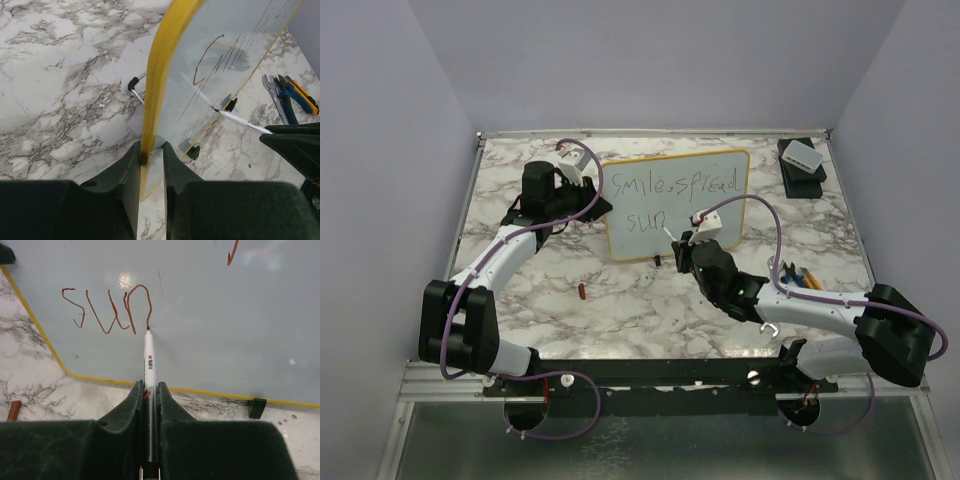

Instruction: Write a sentence on the whiteboard

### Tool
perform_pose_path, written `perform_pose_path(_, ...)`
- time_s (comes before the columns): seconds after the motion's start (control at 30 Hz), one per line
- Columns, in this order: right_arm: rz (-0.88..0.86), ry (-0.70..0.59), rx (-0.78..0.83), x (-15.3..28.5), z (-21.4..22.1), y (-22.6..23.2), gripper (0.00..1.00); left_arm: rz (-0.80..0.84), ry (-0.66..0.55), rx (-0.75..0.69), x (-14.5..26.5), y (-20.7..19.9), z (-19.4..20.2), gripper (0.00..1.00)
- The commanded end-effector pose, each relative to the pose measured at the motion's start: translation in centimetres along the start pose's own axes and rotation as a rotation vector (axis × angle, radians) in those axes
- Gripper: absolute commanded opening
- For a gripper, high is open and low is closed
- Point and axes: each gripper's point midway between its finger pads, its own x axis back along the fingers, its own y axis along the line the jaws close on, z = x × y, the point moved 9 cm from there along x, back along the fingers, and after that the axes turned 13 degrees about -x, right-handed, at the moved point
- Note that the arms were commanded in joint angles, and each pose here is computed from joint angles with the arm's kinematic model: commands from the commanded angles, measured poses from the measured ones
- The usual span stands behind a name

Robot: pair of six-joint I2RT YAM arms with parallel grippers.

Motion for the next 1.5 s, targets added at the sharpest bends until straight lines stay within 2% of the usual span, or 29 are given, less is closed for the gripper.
perform_pose_path(0.0,0.049,0.063,0.025,0.1,1.8,-1.3,0.01,-0.001,0.011,0.002,0.1,-0.5,0.0,0.09)
perform_pose_path(0.33,-0.039,-0.042,-0.006,2.0,-1.7,-0.7,0.01,-0.003,0.015,0.004,0.1,-0.4,0.1,0.09)
perform_pose_path(0.53,0.029,-0.103,0.014,1.9,-3.1,-1.0,0.01,-0.003,0.014,0.003,0.1,-0.5,0.1,0.09)
perform_pose_path(1.03,0.051,-0.146,0.032,0.3,-4.0,-1.5,0.01,-0.003,0.015,0.001,0.1,-0.5,0.1,0.09)
perform_pose_path(1.47,-0.027,-0.095,0.055,-0.7,-3.3,-0.4,0.01,-0.002,0.015,0.001,0.0,-0.5,0.1,0.09)
